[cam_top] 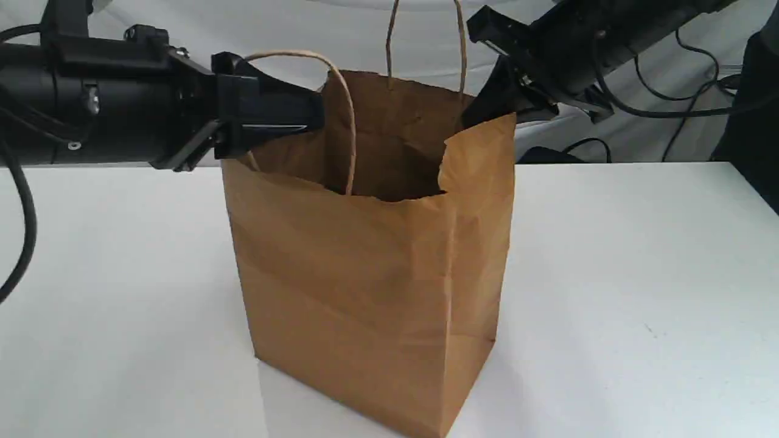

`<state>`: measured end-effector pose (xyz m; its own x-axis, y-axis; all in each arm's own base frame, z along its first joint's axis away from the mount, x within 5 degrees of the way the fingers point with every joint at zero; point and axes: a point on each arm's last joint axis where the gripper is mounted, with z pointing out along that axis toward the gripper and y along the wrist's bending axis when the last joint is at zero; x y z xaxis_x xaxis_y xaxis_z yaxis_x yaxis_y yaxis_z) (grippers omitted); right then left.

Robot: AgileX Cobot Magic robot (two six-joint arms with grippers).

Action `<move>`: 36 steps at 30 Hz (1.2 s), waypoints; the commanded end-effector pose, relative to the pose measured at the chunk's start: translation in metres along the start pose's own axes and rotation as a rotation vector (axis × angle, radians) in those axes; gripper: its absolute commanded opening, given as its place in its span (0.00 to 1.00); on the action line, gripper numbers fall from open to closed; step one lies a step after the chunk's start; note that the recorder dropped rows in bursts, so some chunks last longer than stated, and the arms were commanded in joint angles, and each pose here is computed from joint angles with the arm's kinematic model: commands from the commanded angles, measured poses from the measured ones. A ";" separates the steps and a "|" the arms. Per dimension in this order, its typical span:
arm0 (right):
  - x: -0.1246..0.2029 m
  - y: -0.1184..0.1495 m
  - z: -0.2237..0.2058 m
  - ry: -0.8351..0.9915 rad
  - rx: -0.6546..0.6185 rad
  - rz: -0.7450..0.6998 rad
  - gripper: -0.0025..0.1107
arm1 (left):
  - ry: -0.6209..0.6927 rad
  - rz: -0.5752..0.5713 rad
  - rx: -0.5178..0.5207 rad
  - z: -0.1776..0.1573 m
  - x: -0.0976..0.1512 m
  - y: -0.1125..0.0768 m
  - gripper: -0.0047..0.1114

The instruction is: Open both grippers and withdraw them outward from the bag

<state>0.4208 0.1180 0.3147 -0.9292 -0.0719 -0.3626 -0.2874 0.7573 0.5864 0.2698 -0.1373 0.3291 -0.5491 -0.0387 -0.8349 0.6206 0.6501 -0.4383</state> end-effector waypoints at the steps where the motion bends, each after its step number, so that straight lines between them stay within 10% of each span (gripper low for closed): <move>1: -0.001 -0.001 -0.004 -0.012 0.011 0.000 0.02 | -0.005 -0.001 0.005 0.001 0.000 -0.001 0.53; 23: -0.001 -0.002 -0.004 -0.010 0.021 -0.008 0.03 | -0.002 0.198 -0.139 -0.047 -0.009 -0.023 0.53; 36: -0.001 -0.002 -0.004 -0.010 0.021 -0.010 0.51 | 0.076 0.203 -0.200 -0.063 -0.003 -0.026 0.53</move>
<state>0.4211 0.1164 0.3134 -0.9279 -0.0787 -0.3644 -0.2883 0.7714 0.5674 0.2226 -0.1061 0.3624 -0.4670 0.1584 -0.8699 0.5992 0.7802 -0.1796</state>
